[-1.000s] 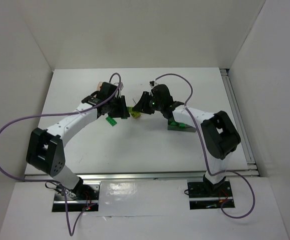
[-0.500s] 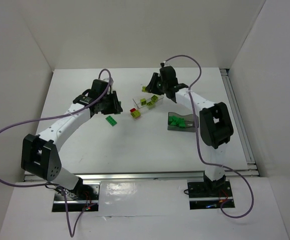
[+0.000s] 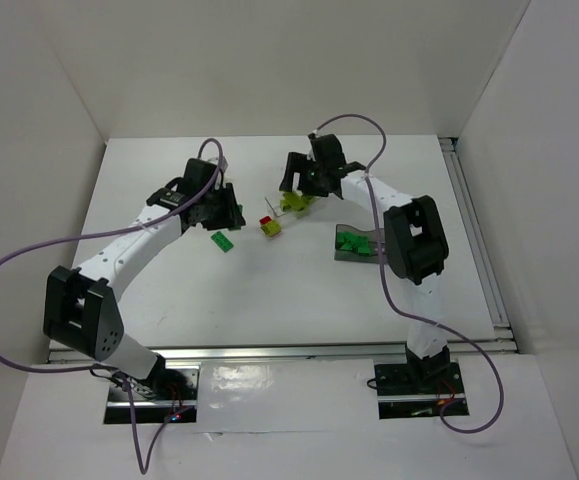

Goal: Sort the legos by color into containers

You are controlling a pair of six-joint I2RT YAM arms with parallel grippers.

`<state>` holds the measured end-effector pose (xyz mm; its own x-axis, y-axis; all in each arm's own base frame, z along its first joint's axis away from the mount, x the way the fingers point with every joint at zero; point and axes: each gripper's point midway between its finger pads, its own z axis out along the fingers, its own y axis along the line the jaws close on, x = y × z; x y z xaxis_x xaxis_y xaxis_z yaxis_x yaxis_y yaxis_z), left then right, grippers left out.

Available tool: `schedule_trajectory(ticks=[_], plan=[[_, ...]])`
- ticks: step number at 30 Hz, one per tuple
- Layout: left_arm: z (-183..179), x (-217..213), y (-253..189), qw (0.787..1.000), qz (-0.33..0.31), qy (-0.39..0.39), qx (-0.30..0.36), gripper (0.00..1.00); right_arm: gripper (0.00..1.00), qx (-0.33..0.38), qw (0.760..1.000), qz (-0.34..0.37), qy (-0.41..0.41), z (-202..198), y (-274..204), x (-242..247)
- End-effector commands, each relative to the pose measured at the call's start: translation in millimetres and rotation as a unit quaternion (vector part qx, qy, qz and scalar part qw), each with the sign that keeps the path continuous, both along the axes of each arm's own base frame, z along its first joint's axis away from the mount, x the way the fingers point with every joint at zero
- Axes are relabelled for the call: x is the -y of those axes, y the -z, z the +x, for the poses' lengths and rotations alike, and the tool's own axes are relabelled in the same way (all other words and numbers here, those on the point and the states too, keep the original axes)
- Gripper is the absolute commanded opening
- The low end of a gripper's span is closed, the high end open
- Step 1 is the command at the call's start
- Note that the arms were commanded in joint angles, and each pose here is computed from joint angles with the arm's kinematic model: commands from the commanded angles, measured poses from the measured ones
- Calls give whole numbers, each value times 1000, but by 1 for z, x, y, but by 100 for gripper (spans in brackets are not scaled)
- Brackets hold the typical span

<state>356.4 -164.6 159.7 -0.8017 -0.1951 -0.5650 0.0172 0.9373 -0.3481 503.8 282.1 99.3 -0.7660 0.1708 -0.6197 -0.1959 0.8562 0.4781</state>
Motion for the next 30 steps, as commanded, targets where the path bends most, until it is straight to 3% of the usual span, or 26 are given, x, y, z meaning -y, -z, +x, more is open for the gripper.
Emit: schedule_trajectory(ticks=[1,3,6,13,23,30], plan=[[8,17,-17,1000,-13,17,14,0,91,6,999,-40,18,-4,-15,15],[7,29,-16,999,-12,32,11,0,97,32,996,-54,58,-1,-28,31],[8,50,-17,998,-18,57,7,0,97,69,989,-47,119,-10,-60,63],[0,136,-18,990,-34,134,4,0,88,124,958,-41,254,-52,-114,149],[11,250,-2,974,-60,220,-7,0,89,150,940,-42,305,-102,-151,207],[3,311,21,958,-86,272,-26,0,90,168,910,-57,375,-141,-171,262]])
